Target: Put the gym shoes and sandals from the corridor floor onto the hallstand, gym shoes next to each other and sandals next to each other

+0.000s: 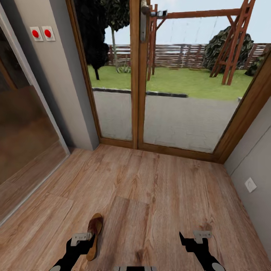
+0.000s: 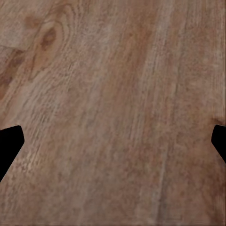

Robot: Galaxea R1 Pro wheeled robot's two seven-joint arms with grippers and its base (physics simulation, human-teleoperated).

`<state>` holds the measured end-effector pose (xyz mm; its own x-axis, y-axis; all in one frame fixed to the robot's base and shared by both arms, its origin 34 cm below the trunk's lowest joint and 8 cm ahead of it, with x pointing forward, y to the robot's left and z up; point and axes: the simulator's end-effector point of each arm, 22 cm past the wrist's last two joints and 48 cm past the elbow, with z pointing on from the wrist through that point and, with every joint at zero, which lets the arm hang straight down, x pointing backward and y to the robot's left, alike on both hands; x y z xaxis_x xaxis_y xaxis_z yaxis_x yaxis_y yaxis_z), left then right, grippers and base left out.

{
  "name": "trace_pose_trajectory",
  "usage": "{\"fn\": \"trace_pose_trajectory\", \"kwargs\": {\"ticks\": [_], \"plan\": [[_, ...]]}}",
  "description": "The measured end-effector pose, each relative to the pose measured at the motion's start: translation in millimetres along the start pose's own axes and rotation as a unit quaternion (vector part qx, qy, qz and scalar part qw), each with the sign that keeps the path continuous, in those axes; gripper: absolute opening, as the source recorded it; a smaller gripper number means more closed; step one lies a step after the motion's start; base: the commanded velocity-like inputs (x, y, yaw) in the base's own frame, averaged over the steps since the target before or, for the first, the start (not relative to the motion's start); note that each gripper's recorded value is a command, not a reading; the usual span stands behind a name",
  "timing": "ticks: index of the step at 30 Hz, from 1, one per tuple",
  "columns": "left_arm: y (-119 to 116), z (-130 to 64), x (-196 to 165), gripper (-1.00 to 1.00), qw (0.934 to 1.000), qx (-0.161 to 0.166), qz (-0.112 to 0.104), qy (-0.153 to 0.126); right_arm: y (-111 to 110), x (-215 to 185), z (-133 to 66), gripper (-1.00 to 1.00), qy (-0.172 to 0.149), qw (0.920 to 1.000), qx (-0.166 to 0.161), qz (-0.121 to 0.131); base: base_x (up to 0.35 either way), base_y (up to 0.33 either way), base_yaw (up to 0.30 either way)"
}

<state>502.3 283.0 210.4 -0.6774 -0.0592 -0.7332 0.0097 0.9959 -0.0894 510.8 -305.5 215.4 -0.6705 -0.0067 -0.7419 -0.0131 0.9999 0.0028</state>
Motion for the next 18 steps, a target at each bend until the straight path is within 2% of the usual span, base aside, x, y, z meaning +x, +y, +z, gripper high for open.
{"fn": "trace_pose_trajectory", "kwargs": {"ticks": [8, 18], "plan": [[1, 2.8, 25, 1.00, 0.9997, -0.001, -0.002, 0.023, 0, 24, 3.4, 1.00, 0.023, 0.9997, 0.000, 0.001, 0.000, 0.000, -0.038], [3, 4.9, 55, 1.00, 0.9986, -0.003, -0.003, 0.052, 0, 54, 5.9, 1.00, 0.051, 0.9987, 0.000, 0.001, 0.000, 0.000, -0.105]]}}
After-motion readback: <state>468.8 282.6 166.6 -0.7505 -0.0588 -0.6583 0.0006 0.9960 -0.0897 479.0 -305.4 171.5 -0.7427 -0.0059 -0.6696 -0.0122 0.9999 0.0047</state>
